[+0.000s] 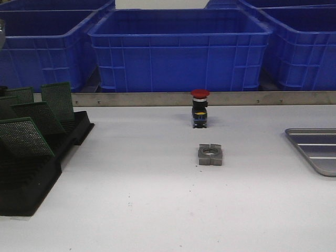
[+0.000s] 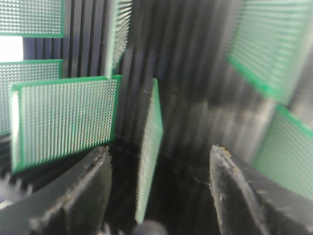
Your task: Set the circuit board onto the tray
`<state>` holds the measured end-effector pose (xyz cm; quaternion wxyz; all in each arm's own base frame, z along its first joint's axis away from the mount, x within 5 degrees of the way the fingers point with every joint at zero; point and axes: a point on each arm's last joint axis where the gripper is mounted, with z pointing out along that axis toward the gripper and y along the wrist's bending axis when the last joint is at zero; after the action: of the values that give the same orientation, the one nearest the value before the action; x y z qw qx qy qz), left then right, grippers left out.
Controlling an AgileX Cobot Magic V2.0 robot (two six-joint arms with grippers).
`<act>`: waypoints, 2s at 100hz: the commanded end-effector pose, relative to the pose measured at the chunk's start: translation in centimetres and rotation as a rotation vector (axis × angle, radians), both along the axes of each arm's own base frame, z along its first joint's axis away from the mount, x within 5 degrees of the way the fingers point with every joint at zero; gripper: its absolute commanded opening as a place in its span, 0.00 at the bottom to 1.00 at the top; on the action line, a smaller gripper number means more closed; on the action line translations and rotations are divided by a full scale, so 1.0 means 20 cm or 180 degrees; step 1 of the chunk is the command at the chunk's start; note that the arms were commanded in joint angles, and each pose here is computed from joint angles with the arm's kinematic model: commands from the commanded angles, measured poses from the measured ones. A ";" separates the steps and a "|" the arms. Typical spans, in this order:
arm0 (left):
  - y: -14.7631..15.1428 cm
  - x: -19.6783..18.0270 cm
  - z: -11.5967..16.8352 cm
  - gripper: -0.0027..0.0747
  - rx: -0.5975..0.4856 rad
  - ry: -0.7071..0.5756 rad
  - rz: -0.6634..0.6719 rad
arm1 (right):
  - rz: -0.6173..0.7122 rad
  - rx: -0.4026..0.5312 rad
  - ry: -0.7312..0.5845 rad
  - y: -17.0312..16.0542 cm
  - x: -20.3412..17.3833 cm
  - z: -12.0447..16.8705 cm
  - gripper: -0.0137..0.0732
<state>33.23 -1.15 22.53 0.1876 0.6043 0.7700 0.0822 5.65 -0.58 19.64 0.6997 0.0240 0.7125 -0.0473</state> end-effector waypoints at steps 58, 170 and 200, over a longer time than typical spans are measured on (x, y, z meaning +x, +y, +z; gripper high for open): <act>0.00 0.09 0.17 0.01 0.0061 -0.0089 -0.0083 | 0.0007 -0.0042 -0.0292 0.00 -0.01 0.04 0.09; -0.67 -0.21 0.66 0.01 -0.1536 0.0095 -0.1120 | 0.0007 -0.0043 -0.0299 0.00 -0.01 0.04 0.09; -0.97 -0.23 0.50 0.01 -0.1809 0.0591 -0.1428 | 0.0007 -0.0043 -0.0299 0.00 -0.01 0.04 0.09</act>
<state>29.49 -19.39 30.69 0.2560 0.6940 0.6386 -0.2121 5.65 -0.58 19.64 0.6997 0.0246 0.7125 -0.0467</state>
